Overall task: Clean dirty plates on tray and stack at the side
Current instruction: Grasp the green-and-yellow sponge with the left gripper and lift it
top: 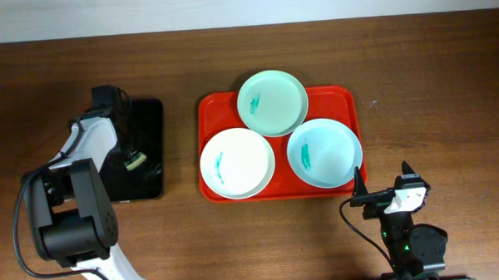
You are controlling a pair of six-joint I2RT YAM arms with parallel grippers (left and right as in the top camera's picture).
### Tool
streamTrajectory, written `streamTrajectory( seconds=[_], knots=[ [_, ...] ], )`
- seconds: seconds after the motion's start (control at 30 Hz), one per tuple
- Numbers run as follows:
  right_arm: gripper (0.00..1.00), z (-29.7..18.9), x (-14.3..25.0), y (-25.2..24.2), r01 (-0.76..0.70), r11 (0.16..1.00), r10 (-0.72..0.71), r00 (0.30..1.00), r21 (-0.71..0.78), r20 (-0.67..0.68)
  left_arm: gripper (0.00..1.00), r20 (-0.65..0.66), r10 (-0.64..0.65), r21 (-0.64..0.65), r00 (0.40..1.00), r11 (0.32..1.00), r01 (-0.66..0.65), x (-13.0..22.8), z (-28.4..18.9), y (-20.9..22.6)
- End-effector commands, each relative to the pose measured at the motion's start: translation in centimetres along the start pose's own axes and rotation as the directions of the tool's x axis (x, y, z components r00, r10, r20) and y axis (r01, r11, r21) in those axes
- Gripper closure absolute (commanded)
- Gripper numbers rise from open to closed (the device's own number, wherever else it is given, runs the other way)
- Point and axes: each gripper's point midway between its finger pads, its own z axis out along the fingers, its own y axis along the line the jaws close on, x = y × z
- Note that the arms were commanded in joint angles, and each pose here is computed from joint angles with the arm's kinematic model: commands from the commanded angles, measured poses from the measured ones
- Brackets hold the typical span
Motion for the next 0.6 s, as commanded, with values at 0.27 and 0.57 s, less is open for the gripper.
streamTrajectory(
  seconds=[0.27, 0.57],
  knots=[
    [0.01, 0.0, 0.3, 0.0, -0.003, 1.000, 0.003, 1.000, 0.003, -0.004, 1.00, 0.010, -0.002, -0.075, 1.000, 0.997, 0.003, -0.1, 1.6, 1.3],
    [0.01, 0.0, 0.3, 0.0, -0.003, 1.000, 0.003, 1.000, 0.003, -0.004, 1.00, 0.077, -0.012, -0.035, 0.997, 0.999, 0.015, -3.3, -6.0, 0.5]
  ],
)
